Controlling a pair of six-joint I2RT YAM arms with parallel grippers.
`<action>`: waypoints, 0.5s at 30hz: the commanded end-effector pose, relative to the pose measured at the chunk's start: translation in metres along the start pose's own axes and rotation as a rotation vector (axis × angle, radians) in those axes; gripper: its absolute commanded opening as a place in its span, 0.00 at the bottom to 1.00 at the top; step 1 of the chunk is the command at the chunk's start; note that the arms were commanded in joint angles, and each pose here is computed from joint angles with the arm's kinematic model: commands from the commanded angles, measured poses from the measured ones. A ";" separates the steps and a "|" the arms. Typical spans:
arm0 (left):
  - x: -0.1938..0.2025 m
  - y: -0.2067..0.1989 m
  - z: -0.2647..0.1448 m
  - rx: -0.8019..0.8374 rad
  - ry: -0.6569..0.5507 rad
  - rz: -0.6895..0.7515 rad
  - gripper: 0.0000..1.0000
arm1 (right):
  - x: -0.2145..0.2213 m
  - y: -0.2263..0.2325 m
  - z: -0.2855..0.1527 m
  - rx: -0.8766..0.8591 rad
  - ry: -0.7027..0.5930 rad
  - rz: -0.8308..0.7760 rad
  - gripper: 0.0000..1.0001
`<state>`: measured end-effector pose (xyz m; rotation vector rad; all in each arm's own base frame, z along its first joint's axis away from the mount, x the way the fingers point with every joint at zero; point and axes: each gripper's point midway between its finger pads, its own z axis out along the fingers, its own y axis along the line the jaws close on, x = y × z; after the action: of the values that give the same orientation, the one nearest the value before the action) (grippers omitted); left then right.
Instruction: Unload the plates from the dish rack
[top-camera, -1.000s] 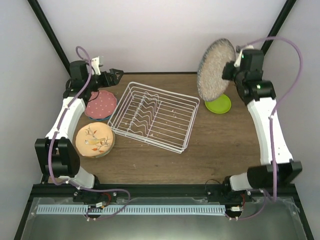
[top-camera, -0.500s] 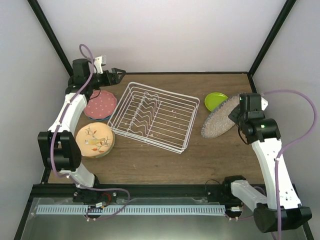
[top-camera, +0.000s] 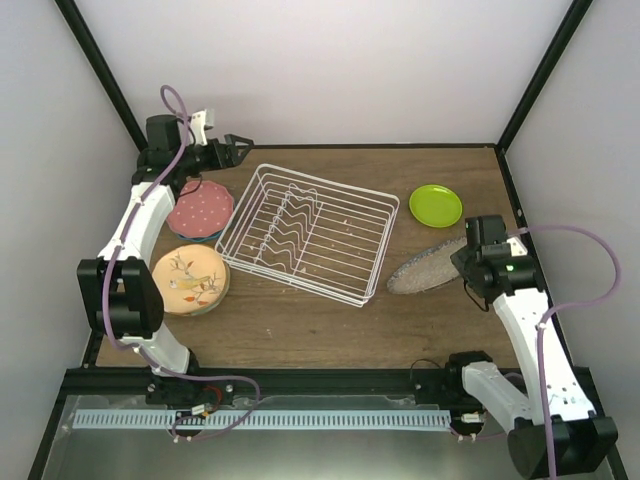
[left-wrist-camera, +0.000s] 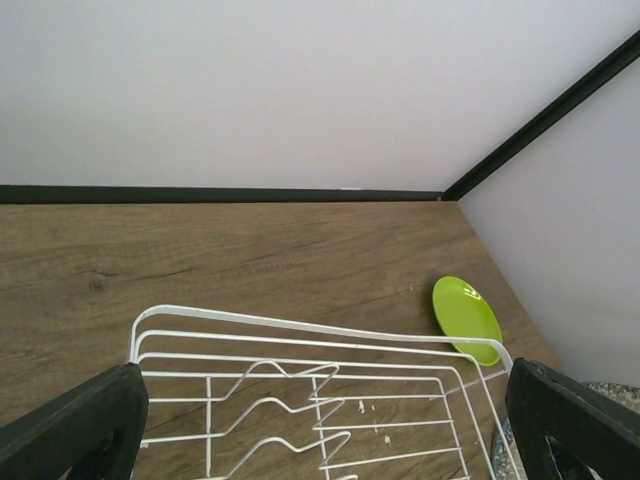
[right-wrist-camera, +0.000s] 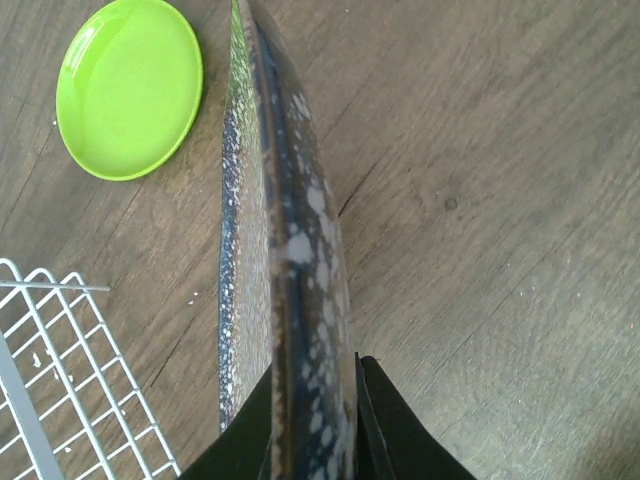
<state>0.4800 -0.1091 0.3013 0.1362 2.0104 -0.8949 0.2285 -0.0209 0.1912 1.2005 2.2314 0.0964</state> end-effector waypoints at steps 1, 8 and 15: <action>-0.009 -0.012 -0.006 0.031 -0.011 0.043 1.00 | -0.017 0.019 -0.017 -0.152 -0.081 0.191 0.01; -0.008 -0.017 -0.011 0.036 -0.002 0.065 1.00 | 0.024 -0.010 0.009 -0.120 0.023 0.302 0.06; -0.008 -0.021 -0.017 0.035 -0.004 0.075 1.00 | 0.044 -0.033 0.021 -0.081 0.054 0.352 0.10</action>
<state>0.4727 -0.1115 0.2973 0.1754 2.0324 -0.8952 0.2035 -0.0118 0.1501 1.4826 2.0346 0.3418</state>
